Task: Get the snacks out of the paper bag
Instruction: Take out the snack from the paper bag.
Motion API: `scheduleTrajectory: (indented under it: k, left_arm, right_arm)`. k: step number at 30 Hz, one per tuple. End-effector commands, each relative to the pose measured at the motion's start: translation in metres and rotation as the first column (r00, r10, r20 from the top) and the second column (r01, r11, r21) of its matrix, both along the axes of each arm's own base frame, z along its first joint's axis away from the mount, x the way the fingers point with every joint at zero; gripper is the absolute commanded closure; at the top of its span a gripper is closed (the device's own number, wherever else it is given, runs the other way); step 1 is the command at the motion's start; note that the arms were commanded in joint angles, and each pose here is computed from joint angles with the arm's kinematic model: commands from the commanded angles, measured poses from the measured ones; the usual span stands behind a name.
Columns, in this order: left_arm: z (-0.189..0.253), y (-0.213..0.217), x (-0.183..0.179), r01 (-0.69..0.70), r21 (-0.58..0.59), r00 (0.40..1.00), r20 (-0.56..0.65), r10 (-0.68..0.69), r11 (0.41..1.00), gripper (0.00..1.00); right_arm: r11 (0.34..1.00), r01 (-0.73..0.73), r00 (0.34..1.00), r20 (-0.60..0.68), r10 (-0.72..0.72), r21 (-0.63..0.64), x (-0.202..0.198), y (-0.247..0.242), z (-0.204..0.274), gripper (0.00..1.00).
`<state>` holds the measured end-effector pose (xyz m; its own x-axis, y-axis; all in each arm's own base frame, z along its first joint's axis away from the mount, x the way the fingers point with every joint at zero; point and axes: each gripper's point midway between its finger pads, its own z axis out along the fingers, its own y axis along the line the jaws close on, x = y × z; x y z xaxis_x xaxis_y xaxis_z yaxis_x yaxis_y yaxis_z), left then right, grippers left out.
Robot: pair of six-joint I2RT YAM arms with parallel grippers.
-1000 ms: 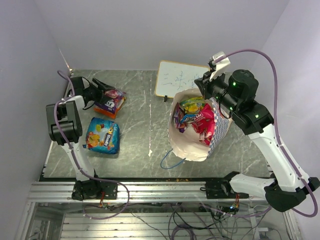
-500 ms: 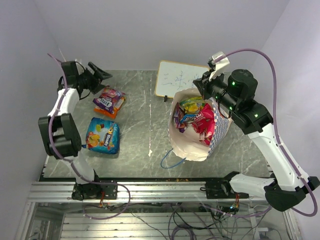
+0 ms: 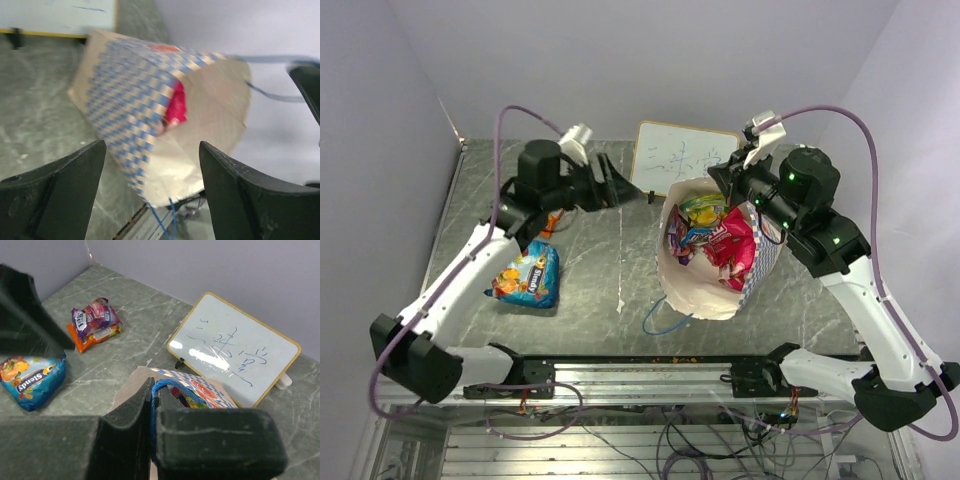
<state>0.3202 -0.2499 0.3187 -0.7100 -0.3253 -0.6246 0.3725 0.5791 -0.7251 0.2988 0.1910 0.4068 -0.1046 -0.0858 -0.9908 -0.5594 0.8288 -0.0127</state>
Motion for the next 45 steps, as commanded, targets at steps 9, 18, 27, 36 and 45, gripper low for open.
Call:
scheduleTrajectory:
  k: [9, 18, 27, 36, 45]
  left_arm:
    - [0.002, -0.143, -0.135, 0.292, 0.311, 0.851, 0.347, -0.394, 0.904, 0.24]
    - [-0.053, -0.185, -0.125, 0.169, 0.540, 0.822, 0.384, -0.420, 0.824, 0.39]
    - [-0.111, -0.161, -0.091, -0.050, 0.648, 0.906, 0.349, -0.239, 0.760, 0.59]
    - [-0.158, -0.160, -0.076, -0.112, 0.738, 0.966, 0.238, -0.101, 0.666, 0.57]
    - [-0.179, -0.143, -0.051, -0.191, 0.766, 0.973, 0.230, 0.015, 0.614, 0.55]
  right_arm:
    - [0.991, -0.040, 0.999, 0.029, 0.037, 0.125, -0.017, 0.003, 0.024, 1.00]
    - [0.983, -0.047, 0.999, 0.002, 0.047, 0.176, -0.029, 0.001, 0.027, 1.00]
    - [0.983, -0.038, 0.999, 0.006, 0.037, 0.182, -0.024, 0.003, 0.029, 1.00]
    - [0.986, -0.055, 0.998, 0.019, 0.052, 0.156, -0.023, 0.005, 0.030, 1.00]
    - [0.989, -0.054, 0.998, 0.029, 0.051, 0.137, -0.023, 0.003, 0.031, 1.00]
